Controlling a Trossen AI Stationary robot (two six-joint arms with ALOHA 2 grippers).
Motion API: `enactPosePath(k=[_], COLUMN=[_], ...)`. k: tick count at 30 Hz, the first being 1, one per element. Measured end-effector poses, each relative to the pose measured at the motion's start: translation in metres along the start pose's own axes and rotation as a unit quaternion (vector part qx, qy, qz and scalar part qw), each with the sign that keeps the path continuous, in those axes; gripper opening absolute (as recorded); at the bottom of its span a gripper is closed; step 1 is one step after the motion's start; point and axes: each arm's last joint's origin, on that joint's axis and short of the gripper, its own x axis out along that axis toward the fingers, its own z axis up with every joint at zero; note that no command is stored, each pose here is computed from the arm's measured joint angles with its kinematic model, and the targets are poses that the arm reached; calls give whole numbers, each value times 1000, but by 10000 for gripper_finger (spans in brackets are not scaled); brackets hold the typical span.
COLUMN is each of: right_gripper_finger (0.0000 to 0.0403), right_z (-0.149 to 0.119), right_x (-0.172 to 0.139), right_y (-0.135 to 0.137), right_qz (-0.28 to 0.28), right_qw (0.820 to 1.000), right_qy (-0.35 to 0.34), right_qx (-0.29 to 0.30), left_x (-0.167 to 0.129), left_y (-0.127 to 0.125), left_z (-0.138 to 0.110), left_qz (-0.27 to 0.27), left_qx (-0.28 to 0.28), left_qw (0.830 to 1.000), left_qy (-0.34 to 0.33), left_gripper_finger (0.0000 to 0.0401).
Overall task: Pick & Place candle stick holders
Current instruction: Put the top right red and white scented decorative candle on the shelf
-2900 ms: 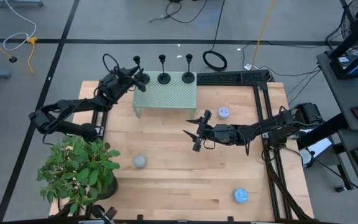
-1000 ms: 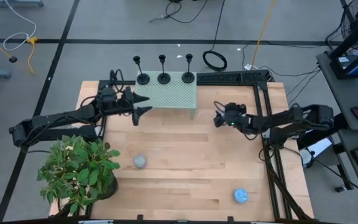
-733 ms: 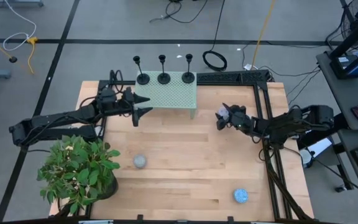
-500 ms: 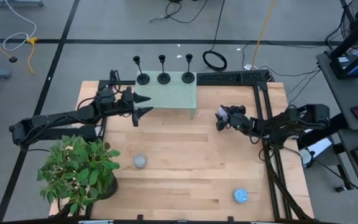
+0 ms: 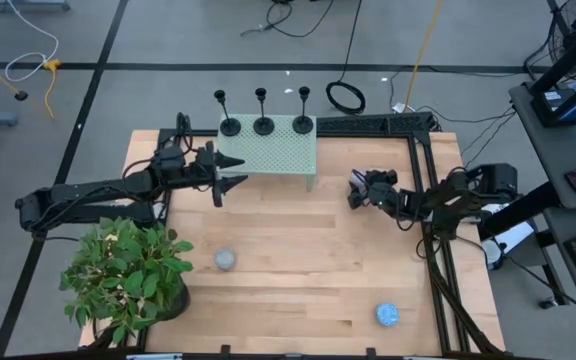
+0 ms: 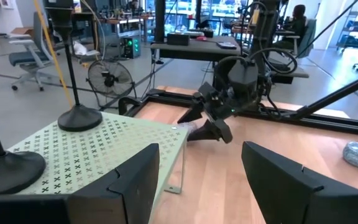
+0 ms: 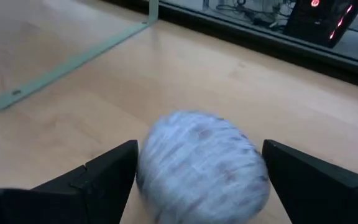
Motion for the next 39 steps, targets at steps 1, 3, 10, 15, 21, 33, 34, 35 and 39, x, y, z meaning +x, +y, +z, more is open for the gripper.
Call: enactPosePath(k=[1, 3, 10, 15, 21, 33, 34, 35, 39], right_gripper_finger=[336, 336, 313, 304, 298, 287, 287, 287, 287], right_z=[0, 0, 1, -1, -3, 1, 3, 6, 24], right_x=[0, 1, 3, 3, 4, 1, 0, -1, -10], right_y=[-1, -2, -3, -3, -6, -6, -6, -6, -6], right_qz=[-1, -4, 10, 16, -2, 6, 12, 17, 33], right_qw=[1000, 1000, 1000, 999, 999, 999, 999, 999, 998], right_qy=[1, 3, 11, 24, 28, 22, 18, 10, -39], right_qx=[1, 8, 19, 26, 41, 38, 37, 35, 36], left_x=[0, 0, 0, 0, 0, 0, 0, 0, 0], left_y=[0, 0, 0, 0, 0, 0, 0, 0, 0], left_z=[0, 0, -5, -7, -7, -7, -7, -7, -7], left_qz=[0, 0, 1, 2, 1, 2, 2, 2, 1], left_qx=[0, 0, -5, -8, -8, -8, -8, -8, -8], left_qw=[1000, 1000, 1000, 999, 999, 999, 999, 999, 999], left_qy=[0, 2, 24, 35, 36, 36, 36, 36, 36], left_gripper_finger=[237, 237, 237, 237, 237, 237, 237, 237, 237])
